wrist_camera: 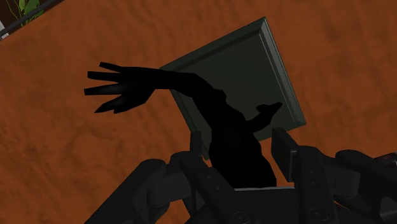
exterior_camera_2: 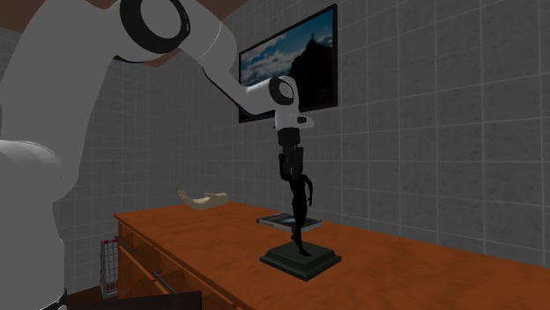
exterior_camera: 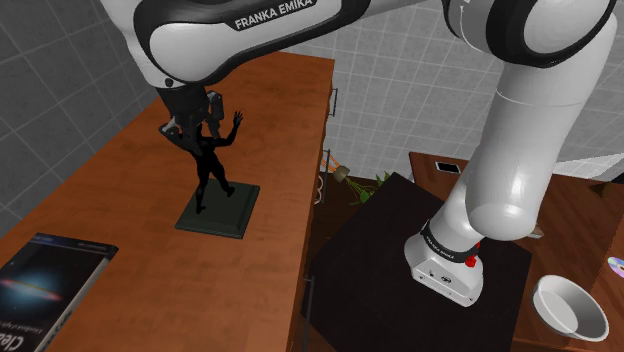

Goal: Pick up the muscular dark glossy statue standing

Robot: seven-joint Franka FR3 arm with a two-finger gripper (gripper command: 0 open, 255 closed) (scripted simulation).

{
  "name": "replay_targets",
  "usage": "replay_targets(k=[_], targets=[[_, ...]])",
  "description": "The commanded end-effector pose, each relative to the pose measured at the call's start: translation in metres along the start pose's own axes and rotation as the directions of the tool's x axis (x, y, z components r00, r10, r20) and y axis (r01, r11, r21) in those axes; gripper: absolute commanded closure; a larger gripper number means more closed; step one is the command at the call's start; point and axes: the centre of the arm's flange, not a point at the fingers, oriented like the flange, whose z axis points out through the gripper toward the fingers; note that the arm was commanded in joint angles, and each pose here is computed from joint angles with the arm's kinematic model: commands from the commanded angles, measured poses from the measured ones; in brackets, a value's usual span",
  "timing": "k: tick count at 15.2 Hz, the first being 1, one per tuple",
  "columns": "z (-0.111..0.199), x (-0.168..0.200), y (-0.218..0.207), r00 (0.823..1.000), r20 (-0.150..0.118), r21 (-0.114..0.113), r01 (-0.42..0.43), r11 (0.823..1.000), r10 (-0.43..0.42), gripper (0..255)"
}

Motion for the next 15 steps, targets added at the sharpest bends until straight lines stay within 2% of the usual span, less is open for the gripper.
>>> replay_targets(k=[1,4,15], targets=[[0.001,0.0,-0.001,1.0,0.001,0.0,0.001,1.0,-0.001,255],[0.001,0.0,0.0,1.0,0.001,0.0,0.001,1.0,-0.001,255],[-0.056,0.0,0.009,1.0,0.001,0.0,0.001,1.0,-0.001,255]])
